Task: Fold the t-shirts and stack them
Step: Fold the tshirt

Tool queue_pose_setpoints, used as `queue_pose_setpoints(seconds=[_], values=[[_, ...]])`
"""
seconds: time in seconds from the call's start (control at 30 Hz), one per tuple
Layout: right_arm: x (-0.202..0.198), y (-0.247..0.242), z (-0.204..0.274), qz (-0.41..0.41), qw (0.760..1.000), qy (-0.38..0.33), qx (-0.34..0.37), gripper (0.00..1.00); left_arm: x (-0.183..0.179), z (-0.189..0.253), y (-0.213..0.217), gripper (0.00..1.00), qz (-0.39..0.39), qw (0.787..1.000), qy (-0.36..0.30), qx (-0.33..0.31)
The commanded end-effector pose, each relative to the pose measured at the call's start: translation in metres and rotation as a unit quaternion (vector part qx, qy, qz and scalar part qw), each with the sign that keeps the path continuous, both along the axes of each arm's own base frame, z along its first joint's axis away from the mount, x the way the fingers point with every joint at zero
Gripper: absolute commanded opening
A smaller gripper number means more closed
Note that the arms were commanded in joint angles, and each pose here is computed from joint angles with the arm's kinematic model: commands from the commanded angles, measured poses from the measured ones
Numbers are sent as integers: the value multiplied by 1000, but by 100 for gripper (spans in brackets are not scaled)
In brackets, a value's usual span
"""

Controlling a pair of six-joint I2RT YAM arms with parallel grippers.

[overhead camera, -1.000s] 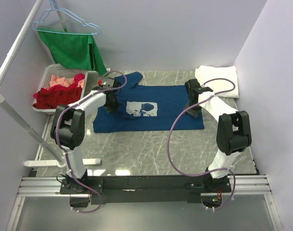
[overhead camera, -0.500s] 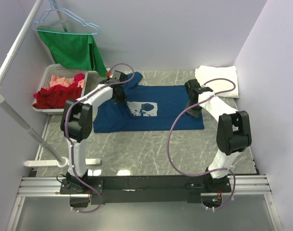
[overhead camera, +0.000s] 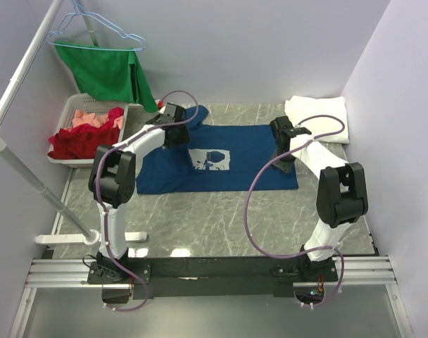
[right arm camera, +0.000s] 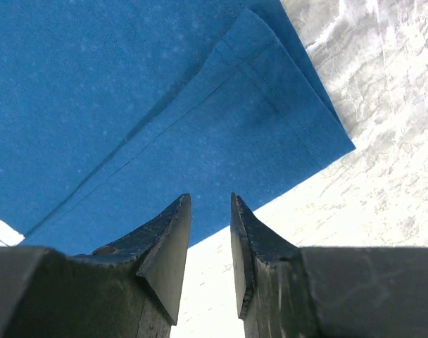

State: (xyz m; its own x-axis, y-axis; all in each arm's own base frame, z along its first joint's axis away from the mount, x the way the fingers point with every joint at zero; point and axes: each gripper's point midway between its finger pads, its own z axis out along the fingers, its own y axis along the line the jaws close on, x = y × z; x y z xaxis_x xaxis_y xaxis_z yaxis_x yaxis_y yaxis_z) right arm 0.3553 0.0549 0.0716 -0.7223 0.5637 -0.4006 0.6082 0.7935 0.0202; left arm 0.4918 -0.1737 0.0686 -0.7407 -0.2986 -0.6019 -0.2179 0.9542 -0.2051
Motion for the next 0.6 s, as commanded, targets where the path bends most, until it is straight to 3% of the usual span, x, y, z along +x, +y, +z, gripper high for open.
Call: queue_pose_setpoints(seconds=[0.0, 0.17, 0.57], values=[[-2, -5, 14, -13, 1000, -24, -3, 36, 2, 45, 6, 68, 3, 998, -57, 4], [-5, 0, 11, -5, 1000, -18, -1, 37, -35, 21, 28, 67, 24, 999, 0, 39], [-20, 33, -18, 66, 997, 26, 28, 44, -132, -12, 55, 65, 45, 994, 90, 32]])
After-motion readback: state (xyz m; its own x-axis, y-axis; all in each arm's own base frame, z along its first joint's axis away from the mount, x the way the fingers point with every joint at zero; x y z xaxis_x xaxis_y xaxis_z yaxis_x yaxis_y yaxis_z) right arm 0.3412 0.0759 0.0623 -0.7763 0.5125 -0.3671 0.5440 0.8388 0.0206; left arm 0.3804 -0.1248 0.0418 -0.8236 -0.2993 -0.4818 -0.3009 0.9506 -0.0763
